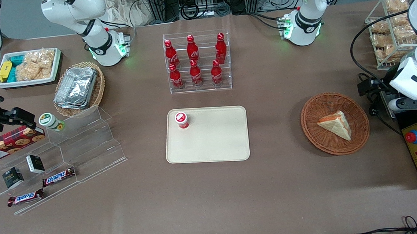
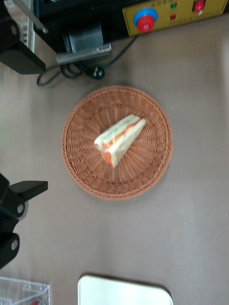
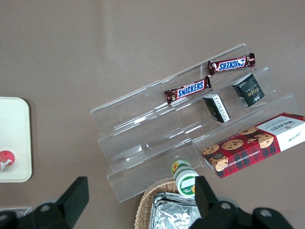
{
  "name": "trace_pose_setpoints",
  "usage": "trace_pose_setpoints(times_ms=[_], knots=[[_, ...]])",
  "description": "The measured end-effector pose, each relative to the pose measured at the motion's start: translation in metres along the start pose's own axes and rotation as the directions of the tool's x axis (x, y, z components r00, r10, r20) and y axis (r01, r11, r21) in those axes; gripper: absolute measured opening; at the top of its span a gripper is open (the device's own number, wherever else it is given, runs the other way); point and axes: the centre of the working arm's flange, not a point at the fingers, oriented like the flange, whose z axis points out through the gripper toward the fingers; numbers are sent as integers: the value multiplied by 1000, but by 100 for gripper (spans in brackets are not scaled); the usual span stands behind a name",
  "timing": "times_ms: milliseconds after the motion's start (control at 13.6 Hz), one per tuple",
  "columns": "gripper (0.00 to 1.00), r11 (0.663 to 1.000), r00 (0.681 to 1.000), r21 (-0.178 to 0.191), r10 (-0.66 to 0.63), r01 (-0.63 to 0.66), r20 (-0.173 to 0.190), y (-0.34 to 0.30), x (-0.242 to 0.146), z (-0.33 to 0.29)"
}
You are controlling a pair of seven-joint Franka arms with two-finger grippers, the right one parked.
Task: Place sandwich from basket to tray
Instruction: 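Lower the open left gripper over the sandwich in the wicker basket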
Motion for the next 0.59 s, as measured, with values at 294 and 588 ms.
trace_pose_setpoints(times_ms=[294, 588], knots=[[100, 999, 999, 8, 38, -39, 13, 18, 7, 5], [100, 985, 984, 11, -174, 173, 38, 26, 22, 35]])
